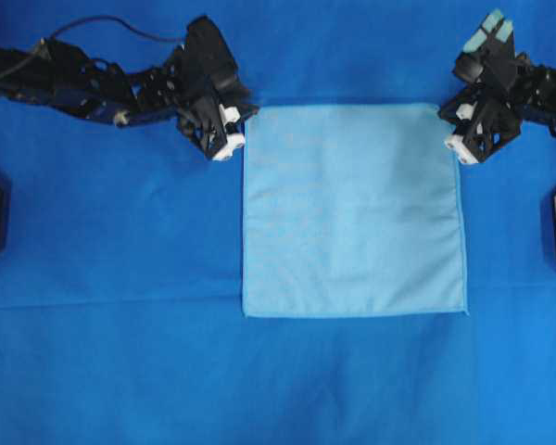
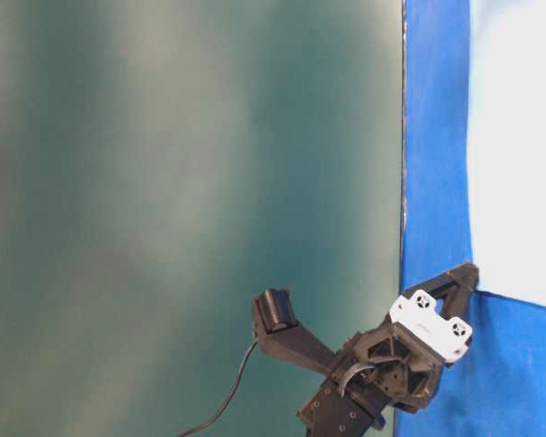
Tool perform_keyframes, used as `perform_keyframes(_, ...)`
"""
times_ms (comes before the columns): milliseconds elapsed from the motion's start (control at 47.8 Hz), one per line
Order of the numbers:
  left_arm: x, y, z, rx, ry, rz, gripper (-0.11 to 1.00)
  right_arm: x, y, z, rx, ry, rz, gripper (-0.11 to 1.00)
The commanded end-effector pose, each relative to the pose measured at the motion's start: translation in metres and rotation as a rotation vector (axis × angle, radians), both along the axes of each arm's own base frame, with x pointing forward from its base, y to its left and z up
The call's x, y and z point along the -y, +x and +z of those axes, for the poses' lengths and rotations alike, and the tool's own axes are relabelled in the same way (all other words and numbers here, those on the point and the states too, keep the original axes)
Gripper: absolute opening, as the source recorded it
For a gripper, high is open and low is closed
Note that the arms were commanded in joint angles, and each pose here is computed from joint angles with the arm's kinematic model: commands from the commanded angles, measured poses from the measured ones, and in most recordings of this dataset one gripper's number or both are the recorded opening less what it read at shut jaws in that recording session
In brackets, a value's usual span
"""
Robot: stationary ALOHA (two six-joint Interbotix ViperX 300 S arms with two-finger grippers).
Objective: Fold the light blue towel.
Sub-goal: 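Move both grippers to the towel's top-left and top-right corners, then pinch the top corners with both grippers and lift them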
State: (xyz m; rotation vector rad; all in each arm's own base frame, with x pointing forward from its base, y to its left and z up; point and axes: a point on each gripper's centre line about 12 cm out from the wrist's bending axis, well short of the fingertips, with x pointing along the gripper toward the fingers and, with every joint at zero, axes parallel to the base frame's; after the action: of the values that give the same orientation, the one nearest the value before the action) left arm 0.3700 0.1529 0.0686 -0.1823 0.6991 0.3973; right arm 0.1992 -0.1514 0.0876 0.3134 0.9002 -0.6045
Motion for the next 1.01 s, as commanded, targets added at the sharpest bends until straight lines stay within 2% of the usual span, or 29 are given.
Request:
perform_keyframes(0,0.006,0.003,0.004,-0.016,0.003,-0.026,0.15,0.003,0.002,0.004,0.018,-0.012,-0.007,0.02)
perform_keyframes(42,0.007,0.003,0.004,-0.023,0.001,-0.028,0.06,0.002,0.001,0.004,0.019,-0.01,-0.01,0.02)
perform_keyframes(84,0.007,0.003,0.004,-0.028,-0.001,-0.028,0.01,0.002,0.001,0.005,0.023,-0.011,-0.01,0.02)
perform_keyframes(335,0.006,0.004,0.026,-0.008,0.015,-0.034,0.01,0.003,0.001,0.02,0.07,-0.034,-0.026,0.02)
perform_keyframes(503,0.003,0.005,0.065,0.034,0.071,-0.06,0.01,0.002,0.0,0.042,0.126,-0.068,-0.034,0.02)
perform_keyframes(628,0.004,0.004,0.083,0.052,0.103,-0.08,0.01,-0.002,-0.004,0.056,0.152,-0.077,-0.041,0.02)
perform_keyframes(858,0.005,0.005,0.085,0.056,0.114,-0.089,0.01,-0.009,-0.008,0.058,0.159,-0.056,-0.051,0.02)
perform_keyframes(984,0.011,0.007,0.084,0.048,0.128,-0.118,0.01,-0.014,-0.006,0.058,0.159,-0.04,-0.044,0.02)
